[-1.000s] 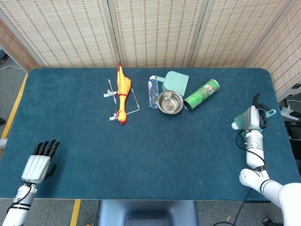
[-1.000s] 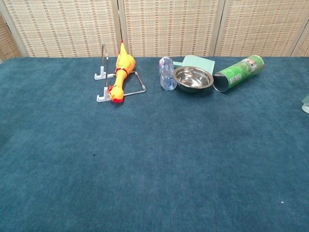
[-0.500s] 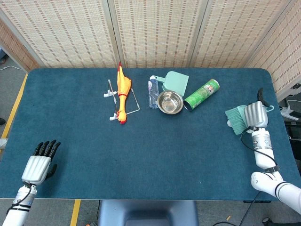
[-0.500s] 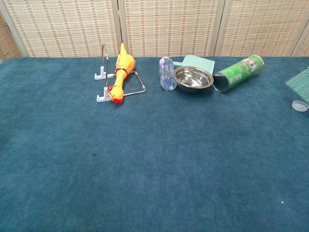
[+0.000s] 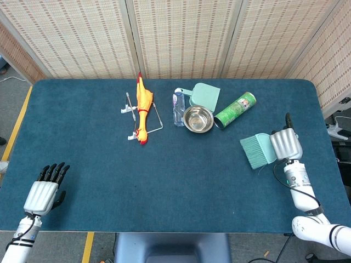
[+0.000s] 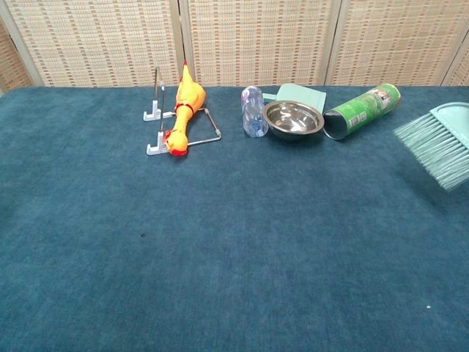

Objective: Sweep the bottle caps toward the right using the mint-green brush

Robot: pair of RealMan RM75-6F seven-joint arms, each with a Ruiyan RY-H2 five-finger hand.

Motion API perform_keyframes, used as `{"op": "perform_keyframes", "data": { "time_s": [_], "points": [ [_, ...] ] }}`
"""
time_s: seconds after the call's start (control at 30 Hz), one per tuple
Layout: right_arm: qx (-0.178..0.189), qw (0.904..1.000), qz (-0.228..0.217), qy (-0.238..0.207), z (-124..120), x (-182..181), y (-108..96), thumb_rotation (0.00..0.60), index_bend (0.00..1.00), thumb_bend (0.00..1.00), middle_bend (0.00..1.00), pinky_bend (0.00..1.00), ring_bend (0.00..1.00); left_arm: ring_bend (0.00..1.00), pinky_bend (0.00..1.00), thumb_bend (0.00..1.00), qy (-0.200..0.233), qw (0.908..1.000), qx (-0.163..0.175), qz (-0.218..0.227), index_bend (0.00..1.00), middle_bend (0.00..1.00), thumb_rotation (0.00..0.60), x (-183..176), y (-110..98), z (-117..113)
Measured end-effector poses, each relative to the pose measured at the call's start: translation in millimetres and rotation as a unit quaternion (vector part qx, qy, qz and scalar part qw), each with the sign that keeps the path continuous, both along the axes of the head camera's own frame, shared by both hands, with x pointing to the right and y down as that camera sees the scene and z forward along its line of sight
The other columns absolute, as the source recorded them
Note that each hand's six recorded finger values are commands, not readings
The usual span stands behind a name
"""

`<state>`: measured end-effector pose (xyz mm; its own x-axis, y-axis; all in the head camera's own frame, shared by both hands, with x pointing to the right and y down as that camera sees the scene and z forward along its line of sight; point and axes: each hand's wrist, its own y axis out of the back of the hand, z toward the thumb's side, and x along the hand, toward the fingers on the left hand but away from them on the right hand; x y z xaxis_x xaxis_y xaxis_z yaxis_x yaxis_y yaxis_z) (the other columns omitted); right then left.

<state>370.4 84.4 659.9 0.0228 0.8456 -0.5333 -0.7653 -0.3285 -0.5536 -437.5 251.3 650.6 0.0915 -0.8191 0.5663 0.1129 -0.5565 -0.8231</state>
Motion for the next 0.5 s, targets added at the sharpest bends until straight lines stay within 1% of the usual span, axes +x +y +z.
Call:
{"op": "perform_keyframes", "data": {
  "time_s": [0.07,0.2,0.27,0.33,0.43,0.5],
  "points": [
    [-0.014,0.9993,0.015,-0.032,6,-4,13,0.6,0.9,0.36,0.79,0.07,0.48,0.0,0.08,0.45,0.0,1.0,0.0,-0.001,0.0,0.0,0.6,-1,0,0],
    [-0.039,0.995,0.046,-0.079,24,-8,38,0.6,0.9,0.36,0.79,0.08,0.48,0.0,0.08,0.45,-0.001,1.0,-0.002,-0.003,0.0,0.0,0.6,-2,0,1],
    [-0.047,0.9926,0.059,-0.096,34,-7,47,0.6,0.85,0.36,0.79,0.09,0.47,0.0,0.09,0.45,-0.002,1.0,-0.002,-0.004,0.0,0.0,0.6,-3,1,1],
    [-0.053,0.9905,0.068,-0.107,41,-5,54,0.6,0.67,0.36,0.71,0.09,0.44,0.0,0.09,0.45,-0.002,1.0,-0.002,-0.004,0.0,0.0,0.6,-3,0,1],
    [-0.068,0.9881,0.075,-0.115,52,-1,66,0.6,0.27,0.36,0.47,0.08,0.33,0.0,0.09,0.45,-0.005,1.0,-0.004,-0.006,0.0,0.0,0.6,-4,-1,2],
    [-0.078,0.9874,0.076,-0.115,55,0,73,0.6,0.08,0.34,0.33,0.06,0.25,0.0,0.09,0.45,-0.006,0.9999,-0.007,-0.007,0.0,0.0,0.6,-4,-1,4]
  ]
}}
